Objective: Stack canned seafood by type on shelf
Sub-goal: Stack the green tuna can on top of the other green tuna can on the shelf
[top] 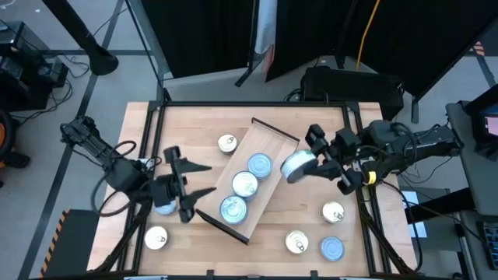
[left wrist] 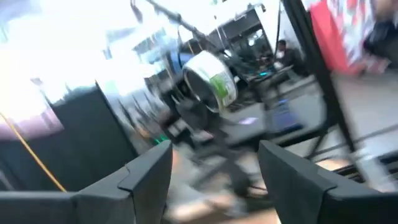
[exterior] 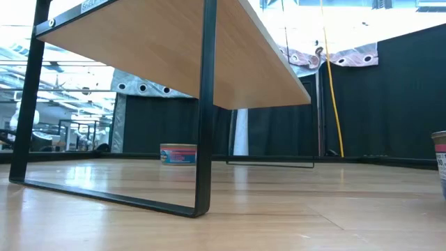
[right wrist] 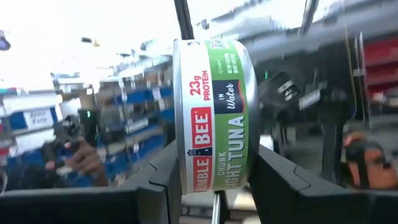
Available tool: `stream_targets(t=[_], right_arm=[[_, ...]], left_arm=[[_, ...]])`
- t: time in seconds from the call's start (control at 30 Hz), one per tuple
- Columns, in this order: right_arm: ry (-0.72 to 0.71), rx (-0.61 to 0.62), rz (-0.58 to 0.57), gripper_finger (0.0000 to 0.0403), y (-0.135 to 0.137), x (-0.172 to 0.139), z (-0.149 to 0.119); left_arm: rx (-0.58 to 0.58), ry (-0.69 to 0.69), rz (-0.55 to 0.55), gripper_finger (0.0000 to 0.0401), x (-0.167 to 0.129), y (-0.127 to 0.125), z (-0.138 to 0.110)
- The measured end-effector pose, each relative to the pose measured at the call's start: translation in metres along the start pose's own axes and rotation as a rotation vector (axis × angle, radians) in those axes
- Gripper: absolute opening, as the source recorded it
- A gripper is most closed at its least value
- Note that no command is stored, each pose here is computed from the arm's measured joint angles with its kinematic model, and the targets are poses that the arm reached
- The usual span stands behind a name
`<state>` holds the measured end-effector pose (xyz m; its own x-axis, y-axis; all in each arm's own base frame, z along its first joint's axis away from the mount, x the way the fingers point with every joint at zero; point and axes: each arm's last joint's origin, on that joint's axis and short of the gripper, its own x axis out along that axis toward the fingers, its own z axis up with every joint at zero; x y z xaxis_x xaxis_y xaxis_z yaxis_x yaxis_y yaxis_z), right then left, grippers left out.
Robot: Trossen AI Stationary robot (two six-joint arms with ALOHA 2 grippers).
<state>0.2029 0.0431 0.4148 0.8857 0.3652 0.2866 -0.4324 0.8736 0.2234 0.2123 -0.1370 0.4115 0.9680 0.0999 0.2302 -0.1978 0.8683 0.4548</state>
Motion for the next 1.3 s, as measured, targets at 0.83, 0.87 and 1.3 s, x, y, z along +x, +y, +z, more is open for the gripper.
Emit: stream_targets(t=[0.83,0.87,1.3], right_arm=[[-0.049,0.205,-0.34,0.0136,-0.044,0.02,-0.019],[-0.046,0.212,-0.342,0.0136,-0.045,0.021,-0.02],[-0.006,0.286,-0.36,0.0136,-0.052,0.03,-0.033]], left_arm=[[1.735,0.242,-0.125,0.024,0.088,-0.009,-0.053],[1.753,0.241,-0.128,0.024,0.087,-0.011,-0.052],[1.881,0.276,-0.158,0.024,0.087,-0.01,-0.054]])
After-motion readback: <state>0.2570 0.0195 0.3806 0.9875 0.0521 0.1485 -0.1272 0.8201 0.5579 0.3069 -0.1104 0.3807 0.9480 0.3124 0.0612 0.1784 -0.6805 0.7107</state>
